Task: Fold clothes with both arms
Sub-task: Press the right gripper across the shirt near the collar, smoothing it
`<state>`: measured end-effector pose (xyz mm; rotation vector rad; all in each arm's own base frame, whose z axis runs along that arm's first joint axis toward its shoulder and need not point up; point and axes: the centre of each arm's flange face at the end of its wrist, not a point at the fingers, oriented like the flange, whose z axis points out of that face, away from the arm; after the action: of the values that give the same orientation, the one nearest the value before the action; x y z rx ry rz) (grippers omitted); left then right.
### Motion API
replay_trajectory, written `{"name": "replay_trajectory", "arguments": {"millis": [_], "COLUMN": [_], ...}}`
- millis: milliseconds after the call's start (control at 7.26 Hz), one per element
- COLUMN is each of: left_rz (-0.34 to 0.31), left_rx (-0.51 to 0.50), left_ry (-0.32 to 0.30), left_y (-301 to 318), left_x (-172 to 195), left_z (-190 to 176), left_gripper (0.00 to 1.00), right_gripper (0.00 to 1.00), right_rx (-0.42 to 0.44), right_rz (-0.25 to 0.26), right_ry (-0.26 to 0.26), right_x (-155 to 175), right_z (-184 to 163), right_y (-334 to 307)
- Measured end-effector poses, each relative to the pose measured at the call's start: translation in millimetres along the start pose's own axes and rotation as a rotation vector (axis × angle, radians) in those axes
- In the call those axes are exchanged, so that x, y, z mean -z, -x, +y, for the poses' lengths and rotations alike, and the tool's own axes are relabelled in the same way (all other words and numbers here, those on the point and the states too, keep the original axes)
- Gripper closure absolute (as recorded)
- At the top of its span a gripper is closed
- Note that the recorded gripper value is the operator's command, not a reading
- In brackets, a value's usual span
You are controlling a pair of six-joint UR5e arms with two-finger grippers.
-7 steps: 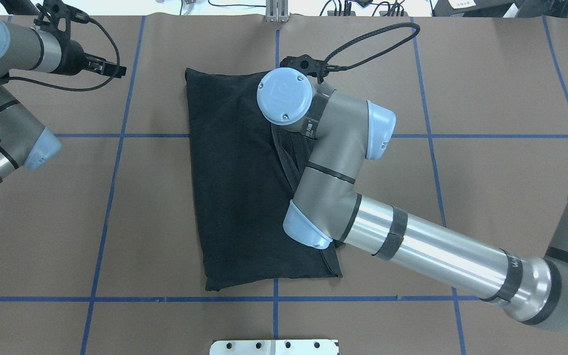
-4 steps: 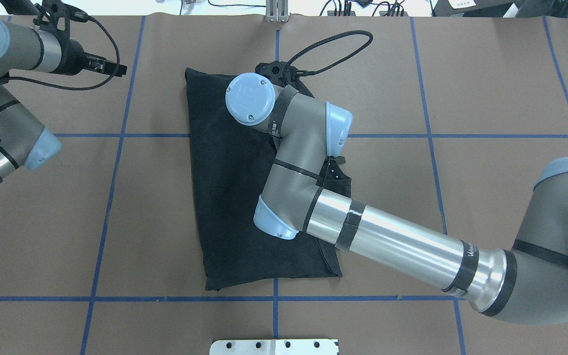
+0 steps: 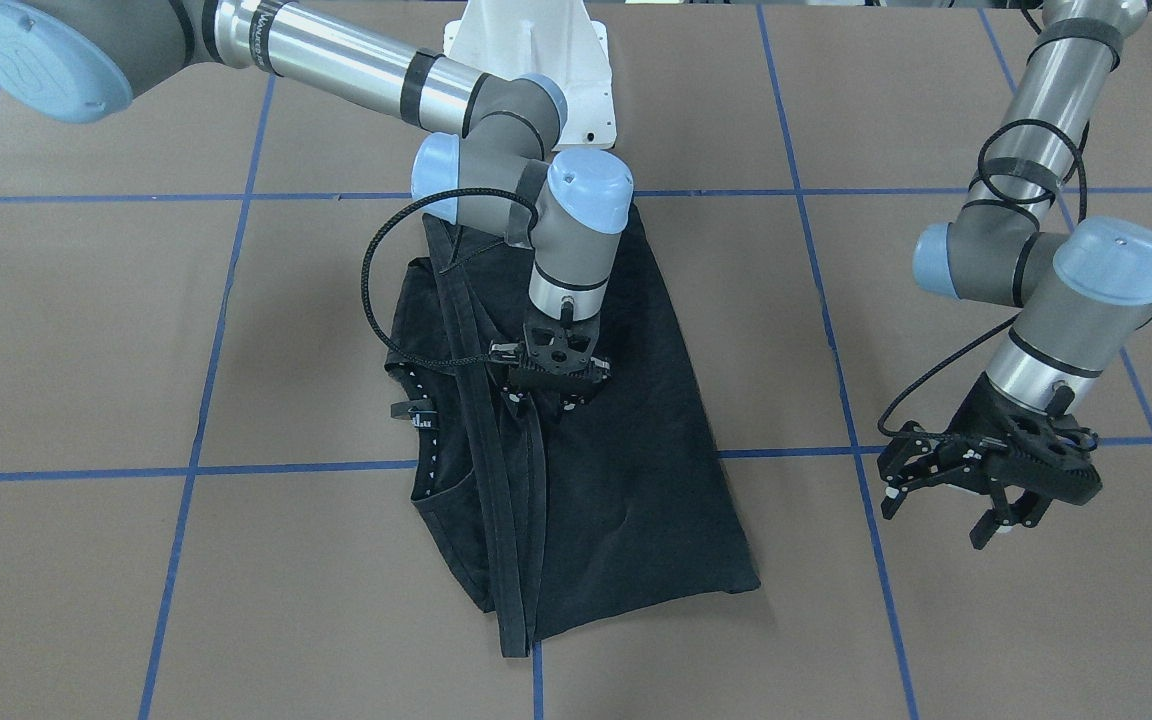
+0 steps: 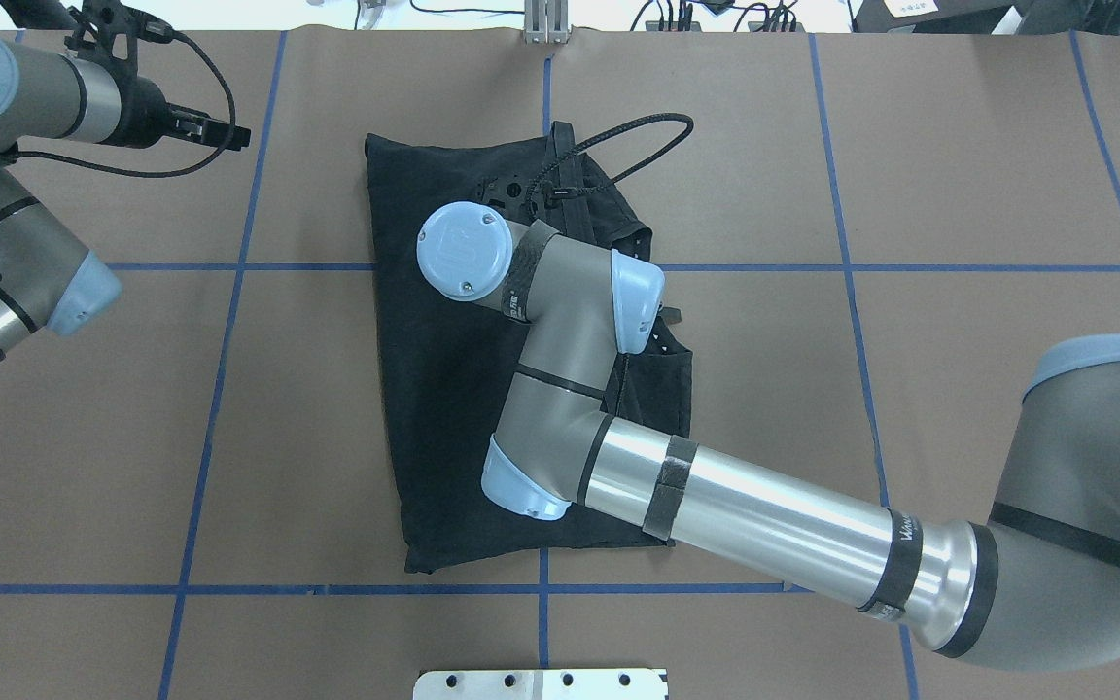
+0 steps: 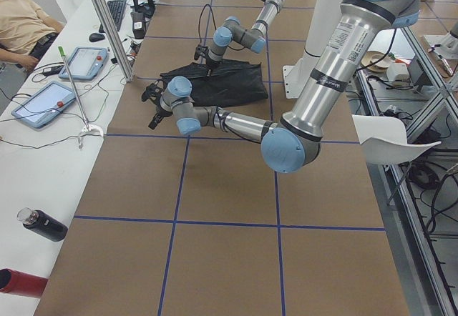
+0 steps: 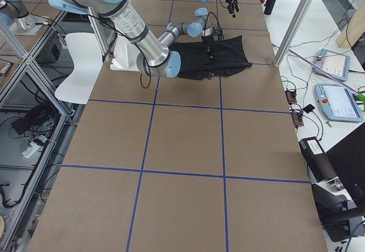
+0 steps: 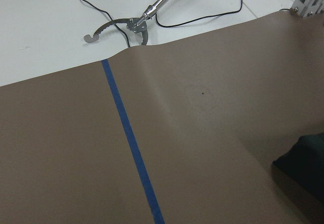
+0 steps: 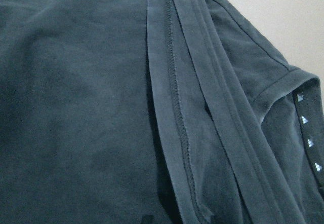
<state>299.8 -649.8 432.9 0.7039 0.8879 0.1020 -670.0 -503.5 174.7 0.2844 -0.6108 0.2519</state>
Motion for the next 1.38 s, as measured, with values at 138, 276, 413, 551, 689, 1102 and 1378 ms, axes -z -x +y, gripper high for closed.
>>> {"name": "replay_trajectory", "arguments": {"millis": [138, 276, 413, 551, 689, 1102, 1378], "left_rz": [0.0, 0.001, 0.004, 0.007, 0.008, 0.009, 0.009], "left_rx": [0.001, 0.003, 0.01, 0.015, 0.017, 0.018, 0.018], "left_ry": [0.001, 0.003, 0.005, 0.006, 0.007, 0.007, 0.006], "left_y": [0.0, -1.3, -3.8, -6.0, -7.0, -7.3, -7.7], "left_x": [-0.3, -1.3, -2.6, -3.6, -4.0, -4.2, -3.9], "left_z": [0.3, 1.3, 2.9, 4.0, 4.8, 5.1, 4.6], "left_gripper": [0.0, 0.0, 0.0, 0.0, 0.0, 0.0, 0.0], "right_gripper": [1.0, 1.0, 1.0, 1.0, 1.0, 0.53, 0.0], "right_rx": [0.037, 0.067, 0.085, 0.098, 0.112, 0.156, 0.154], "right_rz": [0.004, 0.008, 0.013, 0.018, 0.021, 0.027, 0.027], "right_ry": [0.0, -0.003, -0.007, -0.01, -0.013, -0.021, -0.022], "right_x": [-0.5, 0.0, 0.6, -0.4, -4.9, -24.8, -28.1], "right_z": [-1.9, -7.5, -15.3, -23.6, -30.9, -17.3, -5.7], "right_y": [-1.6, -4.8, -9.6, -17.3, -36.3, -141.5, -174.0]}}
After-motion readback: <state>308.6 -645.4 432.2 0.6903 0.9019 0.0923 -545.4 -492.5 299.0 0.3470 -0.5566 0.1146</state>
